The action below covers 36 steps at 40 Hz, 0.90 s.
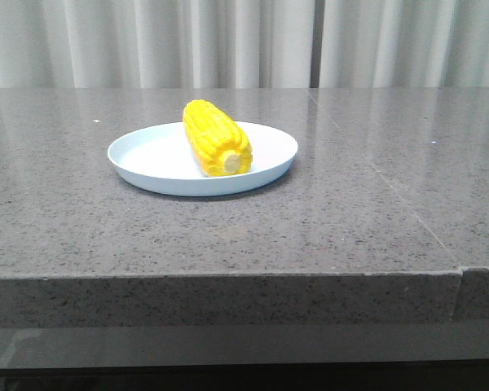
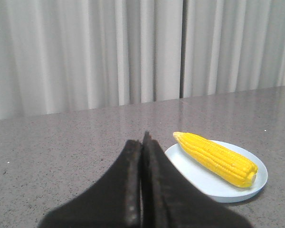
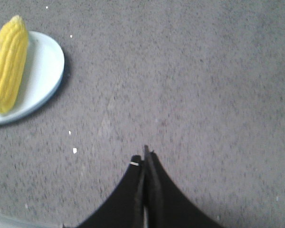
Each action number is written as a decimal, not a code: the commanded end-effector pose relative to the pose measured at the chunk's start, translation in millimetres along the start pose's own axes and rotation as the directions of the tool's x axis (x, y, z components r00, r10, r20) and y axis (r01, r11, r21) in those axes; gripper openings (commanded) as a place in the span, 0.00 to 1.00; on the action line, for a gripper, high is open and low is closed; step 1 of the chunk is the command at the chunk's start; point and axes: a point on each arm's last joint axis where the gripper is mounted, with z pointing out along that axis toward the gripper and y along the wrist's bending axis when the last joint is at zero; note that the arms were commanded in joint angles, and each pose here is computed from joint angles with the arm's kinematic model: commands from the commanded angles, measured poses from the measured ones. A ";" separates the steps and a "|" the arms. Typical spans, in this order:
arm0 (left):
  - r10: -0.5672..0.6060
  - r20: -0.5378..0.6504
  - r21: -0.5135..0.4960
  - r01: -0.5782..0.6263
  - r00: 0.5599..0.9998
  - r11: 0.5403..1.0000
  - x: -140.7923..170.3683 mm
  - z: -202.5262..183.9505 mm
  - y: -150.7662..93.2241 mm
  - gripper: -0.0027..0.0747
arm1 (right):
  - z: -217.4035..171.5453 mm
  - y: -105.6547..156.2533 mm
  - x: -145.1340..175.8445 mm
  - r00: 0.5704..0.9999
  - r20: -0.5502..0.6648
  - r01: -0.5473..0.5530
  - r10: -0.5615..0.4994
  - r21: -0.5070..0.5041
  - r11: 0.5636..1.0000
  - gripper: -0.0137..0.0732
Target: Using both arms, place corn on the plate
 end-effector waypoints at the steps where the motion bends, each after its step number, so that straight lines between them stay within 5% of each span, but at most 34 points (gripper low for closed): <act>1: -0.006 0.087 0.012 0.005 0.996 1.000 -14.7 -0.9 -1.0 0.01 | -15.1 -2.5 14.6 0.985 0.170 0.015 -0.016 0.002 1.000 0.10; 15: -0.006 0.087 0.012 0.005 0.996 1.000 -14.7 -0.9 -1.0 0.01 | -54.7 -5.8 59.9 0.870 0.493 0.026 -0.014 -0.016 1.000 0.10; 36: -0.006 0.087 0.012 0.005 0.996 1.000 -14.7 -0.9 -1.0 0.01 | -57.8 -5.8 61.1 0.862 0.506 0.027 -0.014 -0.018 0.999 0.10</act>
